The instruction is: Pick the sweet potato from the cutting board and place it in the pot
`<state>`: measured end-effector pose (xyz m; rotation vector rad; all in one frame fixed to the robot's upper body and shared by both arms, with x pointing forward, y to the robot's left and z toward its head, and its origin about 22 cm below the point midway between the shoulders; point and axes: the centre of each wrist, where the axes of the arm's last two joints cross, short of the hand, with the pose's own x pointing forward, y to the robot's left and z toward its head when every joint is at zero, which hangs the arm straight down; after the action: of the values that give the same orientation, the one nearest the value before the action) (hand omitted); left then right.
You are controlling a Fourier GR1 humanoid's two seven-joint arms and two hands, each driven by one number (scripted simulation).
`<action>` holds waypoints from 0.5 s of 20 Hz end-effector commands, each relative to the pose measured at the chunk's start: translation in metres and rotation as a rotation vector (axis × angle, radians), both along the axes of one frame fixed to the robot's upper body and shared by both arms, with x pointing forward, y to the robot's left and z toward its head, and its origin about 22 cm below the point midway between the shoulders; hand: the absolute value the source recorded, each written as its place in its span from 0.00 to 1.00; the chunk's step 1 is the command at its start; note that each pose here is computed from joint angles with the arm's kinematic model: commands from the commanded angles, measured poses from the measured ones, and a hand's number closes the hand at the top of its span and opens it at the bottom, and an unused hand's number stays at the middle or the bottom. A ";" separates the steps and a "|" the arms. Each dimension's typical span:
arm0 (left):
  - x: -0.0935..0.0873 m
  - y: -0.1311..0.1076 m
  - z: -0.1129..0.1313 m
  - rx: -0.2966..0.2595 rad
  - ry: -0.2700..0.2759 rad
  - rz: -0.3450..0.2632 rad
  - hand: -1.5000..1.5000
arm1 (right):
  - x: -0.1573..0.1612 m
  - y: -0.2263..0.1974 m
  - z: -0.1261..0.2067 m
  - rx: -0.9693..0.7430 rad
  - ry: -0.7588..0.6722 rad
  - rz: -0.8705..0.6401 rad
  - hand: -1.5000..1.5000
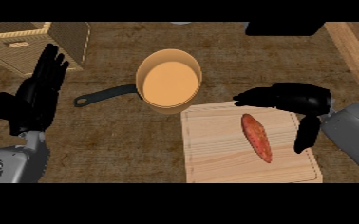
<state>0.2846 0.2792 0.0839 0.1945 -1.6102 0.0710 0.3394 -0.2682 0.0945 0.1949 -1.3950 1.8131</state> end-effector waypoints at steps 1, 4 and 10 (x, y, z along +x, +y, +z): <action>0.006 0.008 -0.007 0.011 0.000 0.013 0.50 | -0.008 0.003 -0.015 -0.005 0.060 0.054 0.00; 0.006 -0.012 0.009 0.003 -0.003 -0.015 0.50 | -0.010 -0.012 -0.016 -0.081 0.027 0.032 0.00; -0.005 0.005 0.004 -0.001 0.011 -0.004 0.50 | 0.001 0.021 -0.030 -0.109 -0.009 -0.023 0.00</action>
<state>0.2886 0.2801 0.0842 0.1988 -1.6126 0.0678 0.3322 -0.2600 0.0681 0.1022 -1.3251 1.8590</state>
